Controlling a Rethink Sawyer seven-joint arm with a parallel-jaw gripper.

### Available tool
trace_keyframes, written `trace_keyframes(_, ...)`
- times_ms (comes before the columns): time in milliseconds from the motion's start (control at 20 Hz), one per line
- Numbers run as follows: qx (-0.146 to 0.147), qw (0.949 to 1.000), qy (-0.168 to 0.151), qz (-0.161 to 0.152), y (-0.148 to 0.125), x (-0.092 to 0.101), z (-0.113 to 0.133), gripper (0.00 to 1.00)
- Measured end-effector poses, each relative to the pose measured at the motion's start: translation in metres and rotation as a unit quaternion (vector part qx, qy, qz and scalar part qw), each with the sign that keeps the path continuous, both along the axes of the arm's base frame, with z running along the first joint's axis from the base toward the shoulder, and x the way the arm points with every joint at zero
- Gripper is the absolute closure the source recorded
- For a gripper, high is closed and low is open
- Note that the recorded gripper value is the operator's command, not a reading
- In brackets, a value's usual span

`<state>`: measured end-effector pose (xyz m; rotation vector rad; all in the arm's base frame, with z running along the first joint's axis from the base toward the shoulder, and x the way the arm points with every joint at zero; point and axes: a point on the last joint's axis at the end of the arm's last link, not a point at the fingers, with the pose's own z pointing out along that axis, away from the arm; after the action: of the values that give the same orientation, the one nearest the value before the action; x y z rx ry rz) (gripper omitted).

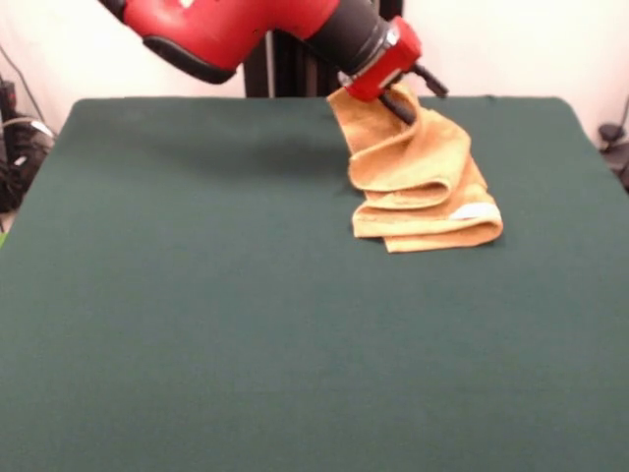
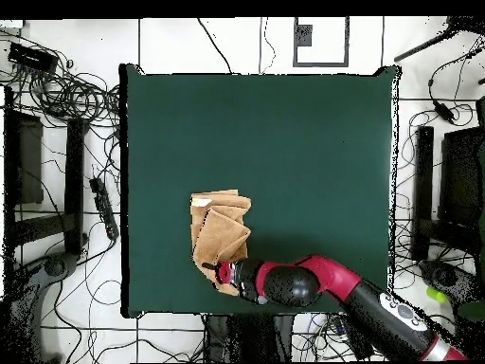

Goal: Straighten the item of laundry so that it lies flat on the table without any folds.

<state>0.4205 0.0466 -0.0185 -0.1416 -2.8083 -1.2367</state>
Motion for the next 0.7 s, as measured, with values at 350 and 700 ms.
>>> trace_keyframes(350,-0.088,0.9894,-0.06,0.099,0.03,-0.004,-0.026,0.0)
trace_keyframes(700,-0.175,0.9662,-0.101,0.159,0.044,-0.007,-0.026,1.0)
